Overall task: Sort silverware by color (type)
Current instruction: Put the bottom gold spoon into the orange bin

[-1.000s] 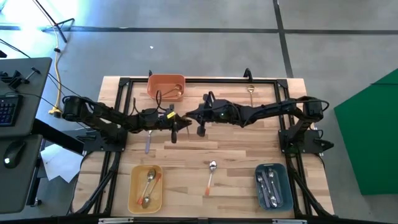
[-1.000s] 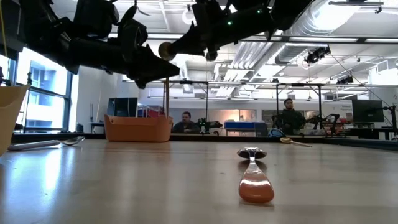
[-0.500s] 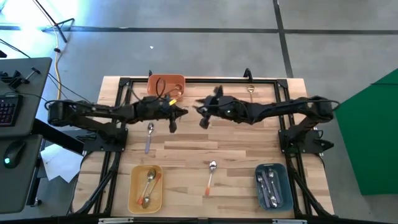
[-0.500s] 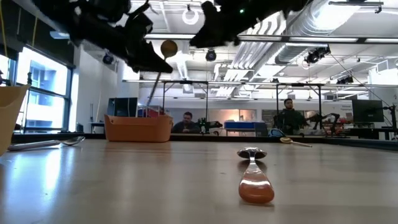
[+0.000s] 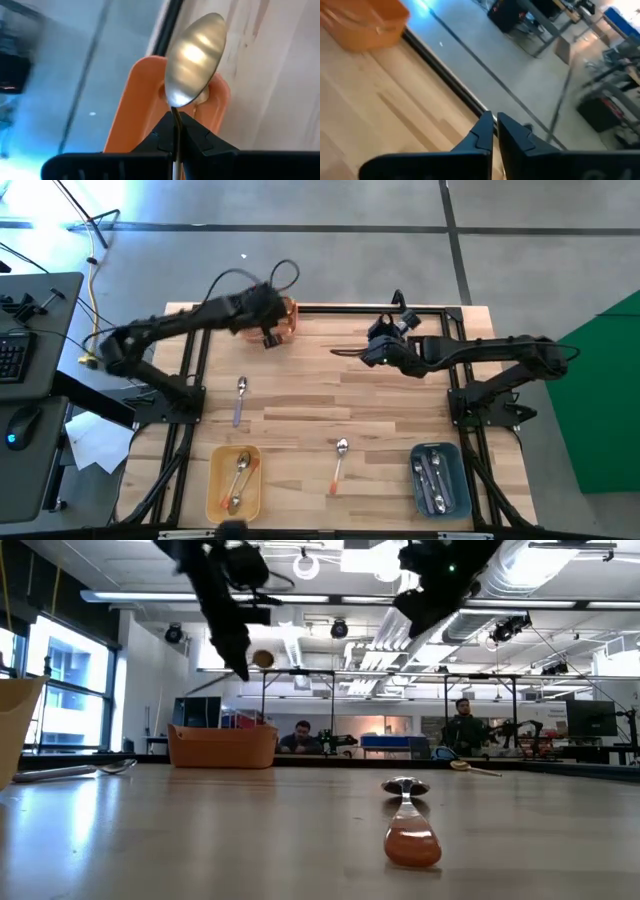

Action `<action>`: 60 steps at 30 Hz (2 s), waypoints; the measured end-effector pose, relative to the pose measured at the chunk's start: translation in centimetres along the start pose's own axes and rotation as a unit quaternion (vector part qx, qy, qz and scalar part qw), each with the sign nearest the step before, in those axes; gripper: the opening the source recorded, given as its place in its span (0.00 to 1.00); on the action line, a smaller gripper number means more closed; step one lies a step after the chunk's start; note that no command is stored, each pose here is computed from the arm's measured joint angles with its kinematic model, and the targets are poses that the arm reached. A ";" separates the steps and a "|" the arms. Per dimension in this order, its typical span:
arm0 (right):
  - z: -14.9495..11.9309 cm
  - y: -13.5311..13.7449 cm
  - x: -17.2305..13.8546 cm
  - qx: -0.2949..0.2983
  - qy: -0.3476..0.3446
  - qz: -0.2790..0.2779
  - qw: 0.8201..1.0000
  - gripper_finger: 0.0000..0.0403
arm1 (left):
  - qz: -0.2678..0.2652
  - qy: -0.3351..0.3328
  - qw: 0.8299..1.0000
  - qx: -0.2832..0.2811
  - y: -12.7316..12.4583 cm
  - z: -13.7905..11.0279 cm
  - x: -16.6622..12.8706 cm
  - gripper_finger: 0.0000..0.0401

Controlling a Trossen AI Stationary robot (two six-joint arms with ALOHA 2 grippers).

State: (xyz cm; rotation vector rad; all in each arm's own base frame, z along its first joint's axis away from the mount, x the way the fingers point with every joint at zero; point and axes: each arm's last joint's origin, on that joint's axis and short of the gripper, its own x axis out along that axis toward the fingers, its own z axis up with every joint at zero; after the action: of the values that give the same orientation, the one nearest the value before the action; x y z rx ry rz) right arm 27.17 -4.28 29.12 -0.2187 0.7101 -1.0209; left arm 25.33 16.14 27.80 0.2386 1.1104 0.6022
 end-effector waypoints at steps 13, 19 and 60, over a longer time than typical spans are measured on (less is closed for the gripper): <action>-0.8 0.8 0.5 -0.032 0.024 -0.013 0.999 0.00 | -0.145 0.123 0.978 0.086 5.2 0.3 9.6 0.00; -0.7 0.8 0.5 -0.043 0.022 -0.012 0.999 0.00 | -0.183 0.141 0.970 0.076 6.4 -1.6 12.0 0.00; 1.3 0.8 2.7 -0.049 -0.023 0.110 0.993 0.00 | -0.057 0.104 0.992 -0.037 6.6 -2.1 -6.1 0.00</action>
State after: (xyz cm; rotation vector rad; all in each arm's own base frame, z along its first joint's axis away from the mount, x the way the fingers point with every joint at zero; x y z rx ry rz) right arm 29.40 -6.35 28.52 -0.2421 0.7255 -0.7704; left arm 19.38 17.87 34.65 0.0481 1.2915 0.5742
